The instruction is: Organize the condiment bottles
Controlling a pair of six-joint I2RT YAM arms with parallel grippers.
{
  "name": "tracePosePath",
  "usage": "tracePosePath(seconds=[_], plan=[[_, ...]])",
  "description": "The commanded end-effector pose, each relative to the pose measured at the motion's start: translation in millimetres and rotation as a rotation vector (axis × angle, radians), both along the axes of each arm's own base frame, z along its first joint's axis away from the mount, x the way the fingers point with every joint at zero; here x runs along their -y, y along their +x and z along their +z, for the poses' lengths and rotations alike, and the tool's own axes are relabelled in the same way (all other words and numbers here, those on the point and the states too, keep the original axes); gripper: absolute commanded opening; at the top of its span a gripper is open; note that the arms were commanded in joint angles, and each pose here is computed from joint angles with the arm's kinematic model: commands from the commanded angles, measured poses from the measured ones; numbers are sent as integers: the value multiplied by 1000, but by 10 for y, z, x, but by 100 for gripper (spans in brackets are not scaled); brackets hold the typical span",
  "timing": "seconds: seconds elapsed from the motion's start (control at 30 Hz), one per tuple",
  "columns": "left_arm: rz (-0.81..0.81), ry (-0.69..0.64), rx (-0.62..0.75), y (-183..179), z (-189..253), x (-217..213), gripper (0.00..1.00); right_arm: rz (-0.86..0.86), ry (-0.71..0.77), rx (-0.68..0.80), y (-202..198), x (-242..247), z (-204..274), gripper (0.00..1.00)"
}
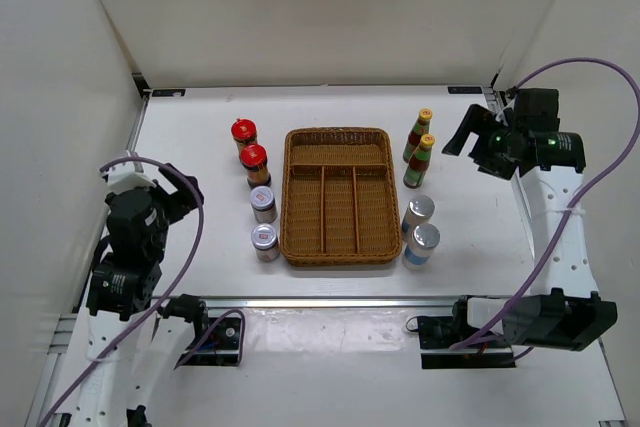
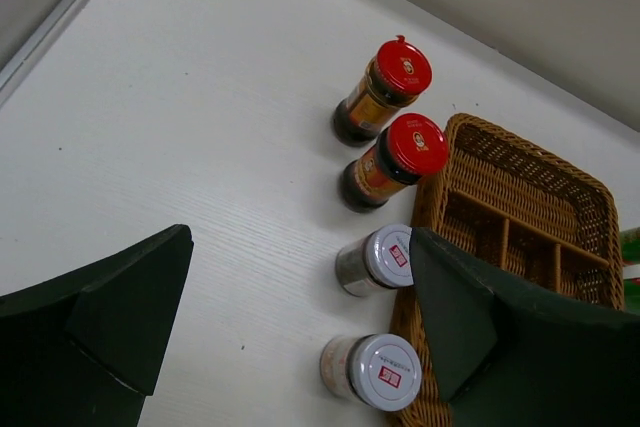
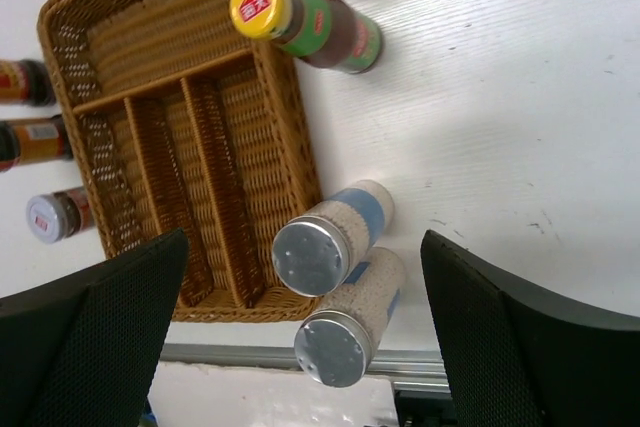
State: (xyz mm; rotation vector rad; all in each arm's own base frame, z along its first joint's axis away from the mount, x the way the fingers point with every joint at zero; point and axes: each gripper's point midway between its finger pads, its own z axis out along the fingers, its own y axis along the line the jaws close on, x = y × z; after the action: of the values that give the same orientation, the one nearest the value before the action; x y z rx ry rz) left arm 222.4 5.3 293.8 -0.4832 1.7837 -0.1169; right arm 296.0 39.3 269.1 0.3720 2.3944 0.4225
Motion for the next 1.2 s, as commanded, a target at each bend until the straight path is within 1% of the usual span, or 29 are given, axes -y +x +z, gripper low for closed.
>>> tracePosePath(seconds=[0.0,0.1,0.13,0.17,0.27,0.3,0.33,0.37,0.4,0.43,0.53,0.6,0.63,0.77,0.83,0.9,0.93,1.03,1.07,1.17], plan=[[3,-45,-42,14,-124,78,100,-101,-56,32,130,182,158,100],[-77,-53,-88,105,-215,264,100,84,-53,81,162,13,261,100],[-97,-51,-114,125,-288,315,100,113,-58,126,218,-8,341,100],[-119,-54,-148,152,-380,365,100,113,-58,128,262,-6,329,100],[-177,-39,-181,158,-466,471,100,74,-77,87,456,48,215,100],[-191,-38,-181,152,-467,504,100,62,-90,87,518,79,264,100],[-187,-41,-179,151,-464,514,100,66,-104,66,560,56,244,100],[-161,-40,-188,155,-512,477,100,94,-127,-14,589,-11,69,100],[-158,-51,-177,142,-488,476,100,75,-178,-31,635,21,44,100],[-143,-60,-178,131,-523,459,100,115,-221,-17,681,-82,84,100],[-119,-78,-198,128,-622,446,100,159,-286,-32,815,-267,-29,100],[-107,-97,-193,130,-616,458,100,151,-315,-55,913,-299,-125,100],[-108,-91,-192,128,-615,465,100,150,-319,-80,968,-335,-224,95],[-95,-71,-178,155,-610,441,100,133,-357,-169,988,-394,-450,87],[-84,-64,-185,154,-648,419,100,139,-370,-185,1003,-416,-520,87],[-84,-64,-185,140,-667,414,100,129,-376,-211,1002,-404,-591,84],[-84,-67,-175,129,-644,410,100,131,-378,-226,1015,-408,-650,84],[-87,-59,-176,127,-645,407,100,136,-384,-257,1068,-420,-783,76],[-87,-59,-176,127,-645,407,100,137,-370,-268,1065,-445,-798,70],[-88,-62,-164,108,-663,400,100,154,-360,-311,1026,-472,-902,59]])
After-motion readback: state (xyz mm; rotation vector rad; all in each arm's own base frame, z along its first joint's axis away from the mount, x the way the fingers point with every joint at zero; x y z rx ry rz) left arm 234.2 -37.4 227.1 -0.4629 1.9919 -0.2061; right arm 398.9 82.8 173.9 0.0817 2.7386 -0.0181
